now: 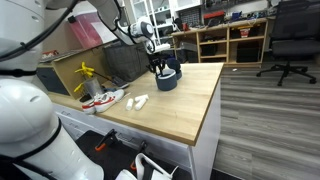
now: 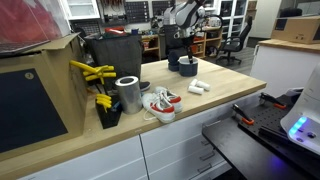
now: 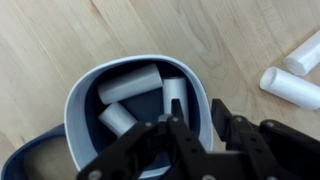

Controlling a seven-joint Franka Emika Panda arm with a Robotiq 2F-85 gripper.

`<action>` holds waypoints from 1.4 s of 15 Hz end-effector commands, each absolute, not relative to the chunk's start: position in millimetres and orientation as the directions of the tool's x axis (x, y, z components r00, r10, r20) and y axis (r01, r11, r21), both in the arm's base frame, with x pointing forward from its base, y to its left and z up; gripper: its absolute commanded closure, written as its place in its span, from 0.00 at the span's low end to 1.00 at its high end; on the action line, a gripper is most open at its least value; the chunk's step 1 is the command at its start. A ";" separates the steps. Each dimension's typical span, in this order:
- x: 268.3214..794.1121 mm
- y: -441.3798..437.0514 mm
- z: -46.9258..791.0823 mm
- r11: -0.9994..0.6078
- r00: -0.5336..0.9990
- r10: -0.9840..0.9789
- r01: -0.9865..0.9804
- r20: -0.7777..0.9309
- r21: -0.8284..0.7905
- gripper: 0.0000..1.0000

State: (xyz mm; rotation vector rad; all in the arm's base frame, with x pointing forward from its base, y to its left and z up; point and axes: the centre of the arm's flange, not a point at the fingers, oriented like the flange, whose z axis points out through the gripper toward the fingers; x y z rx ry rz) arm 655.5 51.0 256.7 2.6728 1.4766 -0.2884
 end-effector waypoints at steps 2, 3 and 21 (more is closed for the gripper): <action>644.4 61.4 267.6 -0.517 0.501 0.844 0.855 -0.192 -0.042 0.99; 642.7 62.7 266.7 -0.513 0.496 0.846 0.857 -0.195 -0.046 1.00; 580.3 -3.3 261.2 -0.609 0.573 0.769 0.792 -0.284 -0.049 0.99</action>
